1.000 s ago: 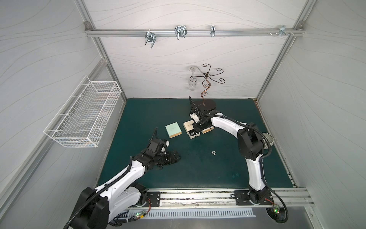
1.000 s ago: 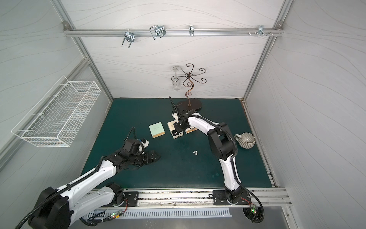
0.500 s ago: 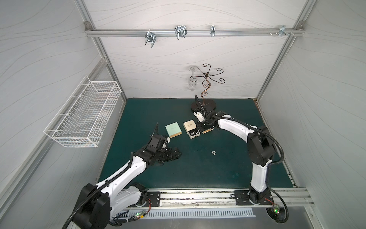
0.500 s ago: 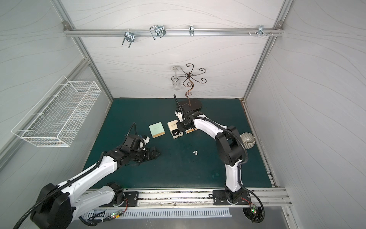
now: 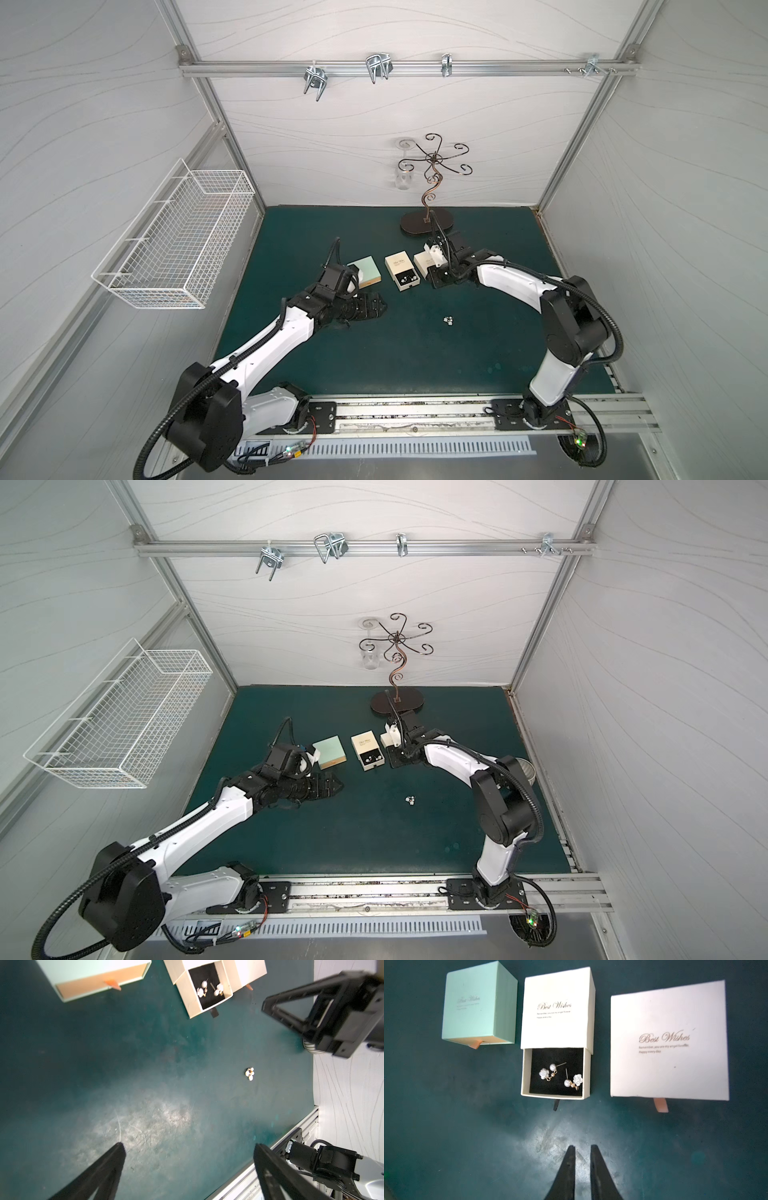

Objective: Place the earrings into the drawer-style jewelry box
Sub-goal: Close the drawer of the jewelry box.

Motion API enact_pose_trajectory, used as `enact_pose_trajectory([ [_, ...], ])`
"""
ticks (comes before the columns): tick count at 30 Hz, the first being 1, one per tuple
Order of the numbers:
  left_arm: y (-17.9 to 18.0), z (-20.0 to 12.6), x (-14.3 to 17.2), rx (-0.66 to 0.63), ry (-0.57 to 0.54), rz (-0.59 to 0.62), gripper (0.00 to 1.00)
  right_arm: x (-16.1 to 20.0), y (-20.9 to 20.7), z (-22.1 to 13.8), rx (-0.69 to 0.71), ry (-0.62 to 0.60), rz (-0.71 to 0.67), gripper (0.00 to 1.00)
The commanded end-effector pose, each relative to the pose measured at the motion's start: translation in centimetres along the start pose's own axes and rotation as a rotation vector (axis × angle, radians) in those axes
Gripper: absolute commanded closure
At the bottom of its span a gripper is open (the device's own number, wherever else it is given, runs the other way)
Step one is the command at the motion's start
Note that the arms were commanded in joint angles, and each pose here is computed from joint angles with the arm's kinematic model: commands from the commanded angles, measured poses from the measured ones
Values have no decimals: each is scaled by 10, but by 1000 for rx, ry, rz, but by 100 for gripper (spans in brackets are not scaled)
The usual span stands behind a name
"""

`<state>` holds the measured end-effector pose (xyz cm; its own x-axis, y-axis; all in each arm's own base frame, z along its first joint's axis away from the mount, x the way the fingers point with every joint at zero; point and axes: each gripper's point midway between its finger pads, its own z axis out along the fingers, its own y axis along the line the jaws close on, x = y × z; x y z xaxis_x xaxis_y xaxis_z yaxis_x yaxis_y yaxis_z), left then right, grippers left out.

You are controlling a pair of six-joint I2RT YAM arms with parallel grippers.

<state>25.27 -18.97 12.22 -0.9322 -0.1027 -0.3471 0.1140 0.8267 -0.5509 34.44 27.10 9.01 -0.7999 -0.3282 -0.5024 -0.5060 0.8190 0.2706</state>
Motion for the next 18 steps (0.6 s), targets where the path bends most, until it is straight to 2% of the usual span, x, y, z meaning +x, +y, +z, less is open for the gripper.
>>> enact_pose_trajectory([
  [1,-11,-4,-19,0,-28,55,1,-10,9,-13,-49,-67,21,83],
  [13,-20,7,-41,8,-4,83,1,8,10,-11,-87,-65,64,83],
  [18,-27,7,-68,16,-11,105,1,8,14,-11,-123,-82,140,84],
])
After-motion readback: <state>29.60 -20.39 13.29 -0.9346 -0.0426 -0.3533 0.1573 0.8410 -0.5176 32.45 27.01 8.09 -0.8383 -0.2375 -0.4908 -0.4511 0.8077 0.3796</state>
